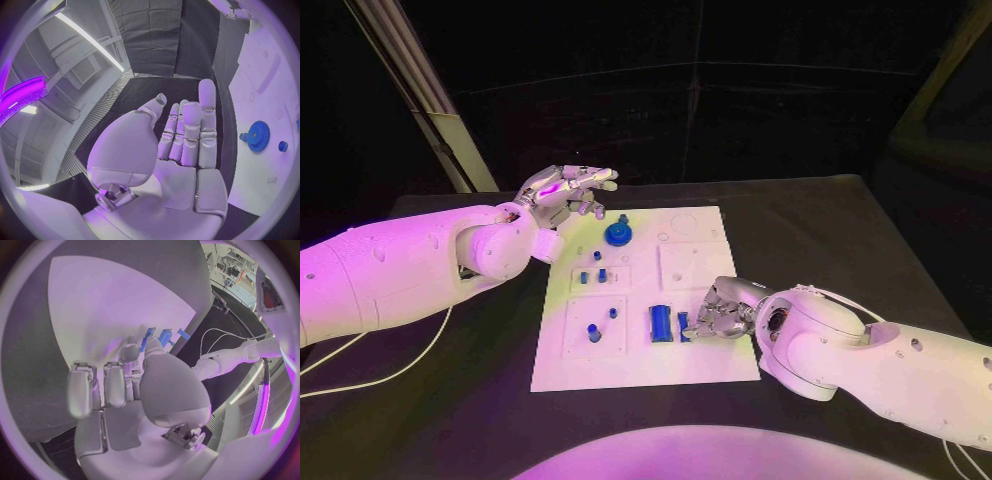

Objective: Assemble the parts on the task board

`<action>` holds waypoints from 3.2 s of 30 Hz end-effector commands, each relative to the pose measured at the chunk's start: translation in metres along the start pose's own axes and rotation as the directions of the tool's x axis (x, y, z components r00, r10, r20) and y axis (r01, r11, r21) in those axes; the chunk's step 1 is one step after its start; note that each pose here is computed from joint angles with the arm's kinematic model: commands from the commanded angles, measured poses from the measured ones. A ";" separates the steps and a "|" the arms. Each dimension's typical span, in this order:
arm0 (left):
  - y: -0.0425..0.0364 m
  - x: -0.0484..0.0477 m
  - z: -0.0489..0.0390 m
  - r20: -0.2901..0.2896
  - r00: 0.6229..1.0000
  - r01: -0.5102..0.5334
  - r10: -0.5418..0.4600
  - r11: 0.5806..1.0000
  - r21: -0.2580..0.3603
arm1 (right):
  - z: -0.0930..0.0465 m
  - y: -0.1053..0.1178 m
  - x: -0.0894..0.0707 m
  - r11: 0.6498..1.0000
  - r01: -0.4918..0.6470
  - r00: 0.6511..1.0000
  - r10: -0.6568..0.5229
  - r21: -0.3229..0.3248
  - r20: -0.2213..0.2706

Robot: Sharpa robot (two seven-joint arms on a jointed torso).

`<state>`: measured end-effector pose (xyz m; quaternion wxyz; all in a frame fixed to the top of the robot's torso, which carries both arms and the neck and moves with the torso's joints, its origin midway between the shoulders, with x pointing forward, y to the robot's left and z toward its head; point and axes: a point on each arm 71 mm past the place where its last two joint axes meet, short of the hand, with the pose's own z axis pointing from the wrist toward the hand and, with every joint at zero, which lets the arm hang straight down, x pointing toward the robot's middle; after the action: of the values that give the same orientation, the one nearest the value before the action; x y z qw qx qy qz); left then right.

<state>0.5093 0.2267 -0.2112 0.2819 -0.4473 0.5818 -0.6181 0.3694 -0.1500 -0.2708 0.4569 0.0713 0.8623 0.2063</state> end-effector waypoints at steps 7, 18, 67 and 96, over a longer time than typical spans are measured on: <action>-0.0014 0.0006 -0.0002 -0.010 1.000 0.004 -0.004 1.000 0.006 | -0.001 0.002 -0.003 0.998 0.065 0.997 -0.065 -0.001 0.041; -0.0015 -0.0003 -0.0007 -0.008 1.000 0.004 -0.004 1.000 0.005 | -0.011 -0.002 -0.011 0.988 -0.110 0.989 0.120 -0.112 0.082; 0.0361 0.0032 -0.0036 0.276 0.960 -0.077 0.055 0.995 0.067 | 0.067 -0.042 -0.104 0.412 -0.761 0.374 0.910 -0.502 0.181; 0.0264 0.0478 -0.0248 0.451 0.879 -0.216 0.157 0.973 0.081 | 0.040 -0.025 -0.101 0.412 -0.762 0.314 0.910 -0.500 0.272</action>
<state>0.4615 0.1919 -0.2271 0.4775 -0.5075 0.5046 -0.5097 0.4616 -0.1921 -0.2267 0.4847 0.5000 0.5090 0.5059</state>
